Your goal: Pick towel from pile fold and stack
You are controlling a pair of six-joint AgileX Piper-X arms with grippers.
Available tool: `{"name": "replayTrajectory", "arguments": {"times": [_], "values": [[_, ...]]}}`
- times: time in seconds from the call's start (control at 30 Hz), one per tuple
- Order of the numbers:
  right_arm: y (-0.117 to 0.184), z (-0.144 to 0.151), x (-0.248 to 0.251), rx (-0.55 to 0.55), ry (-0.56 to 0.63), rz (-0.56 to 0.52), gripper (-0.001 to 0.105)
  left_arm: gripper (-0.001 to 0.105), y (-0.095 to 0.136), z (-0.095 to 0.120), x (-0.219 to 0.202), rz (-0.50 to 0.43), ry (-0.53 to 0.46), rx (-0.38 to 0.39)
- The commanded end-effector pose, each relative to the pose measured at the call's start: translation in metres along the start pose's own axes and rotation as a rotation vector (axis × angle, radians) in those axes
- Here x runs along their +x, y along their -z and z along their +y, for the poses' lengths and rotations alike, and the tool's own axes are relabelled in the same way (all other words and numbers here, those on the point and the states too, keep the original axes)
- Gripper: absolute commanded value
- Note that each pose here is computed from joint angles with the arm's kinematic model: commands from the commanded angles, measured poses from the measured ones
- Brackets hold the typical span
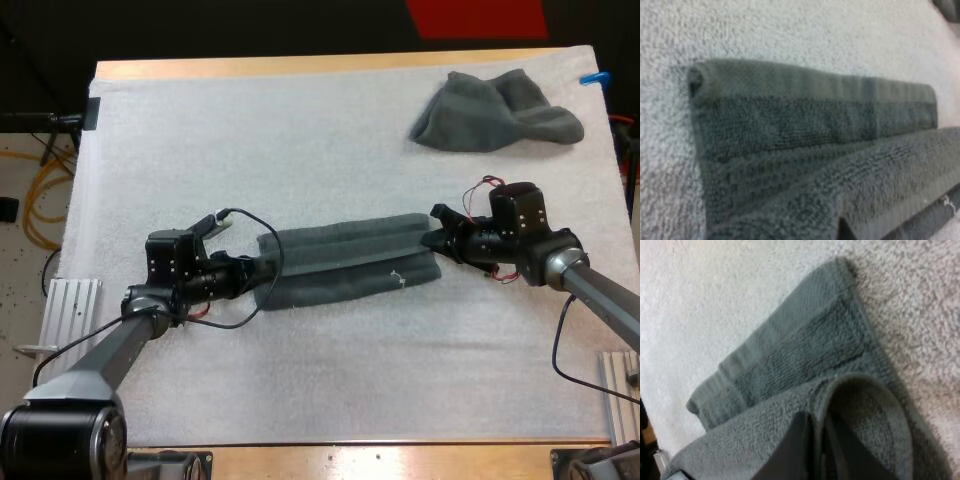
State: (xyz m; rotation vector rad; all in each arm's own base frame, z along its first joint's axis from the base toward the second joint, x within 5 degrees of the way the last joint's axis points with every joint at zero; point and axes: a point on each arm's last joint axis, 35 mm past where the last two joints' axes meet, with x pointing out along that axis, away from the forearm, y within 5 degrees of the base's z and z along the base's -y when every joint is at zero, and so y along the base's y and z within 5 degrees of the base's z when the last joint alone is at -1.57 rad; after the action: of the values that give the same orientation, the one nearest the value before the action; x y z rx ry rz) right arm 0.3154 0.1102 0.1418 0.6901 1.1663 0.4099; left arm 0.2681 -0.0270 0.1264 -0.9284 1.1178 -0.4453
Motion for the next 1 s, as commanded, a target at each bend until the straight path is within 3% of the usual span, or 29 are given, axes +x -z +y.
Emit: {"name": "replayTrajectory", "arguments": {"times": [0.0,0.23,0.33,0.43,0.5,0.57,0.63,0.8,0.97], "values": [[-0.003,0.002,-0.001,-0.01,0.013,-0.024,0.0,0.0,-0.002,0.0,0.0,-0.007,0.013,0.016],[-0.003,0.002,-0.001,-0.011,-0.005,-0.011,0.0,0.001,-0.007,-0.003,0.001,-0.036,0.05,0.061],[-0.003,0.005,-0.002,-0.026,-0.048,0.005,0.006,0.01,-0.007,-0.003,0.001,-0.039,0.052,0.066],[-0.006,0.008,-0.002,-0.044,-0.077,-0.012,0.032,0.025,-0.007,-0.003,0.001,-0.039,0.052,0.067],[-0.009,0.011,-0.002,-0.066,-0.106,-0.038,0.058,0.037,-0.008,-0.004,0.001,-0.041,0.054,0.07],[-0.015,0.017,-0.004,-0.108,-0.148,-0.089,0.074,0.047,-0.009,-0.005,0.001,-0.054,0.063,0.087],[-0.021,0.022,-0.005,-0.153,-0.191,-0.146,0.075,0.049,-0.012,-0.008,0.0,-0.068,0.086,0.114],[-0.036,0.042,-0.016,-0.283,-0.317,-0.312,0.065,0.049,-0.03,-0.027,-0.003,-0.116,0.186,0.201],[-0.038,0.054,-0.03,-0.338,-0.345,-0.359,0.065,0.049,-0.045,-0.056,-0.014,-0.09,0.312,0.299]]}}
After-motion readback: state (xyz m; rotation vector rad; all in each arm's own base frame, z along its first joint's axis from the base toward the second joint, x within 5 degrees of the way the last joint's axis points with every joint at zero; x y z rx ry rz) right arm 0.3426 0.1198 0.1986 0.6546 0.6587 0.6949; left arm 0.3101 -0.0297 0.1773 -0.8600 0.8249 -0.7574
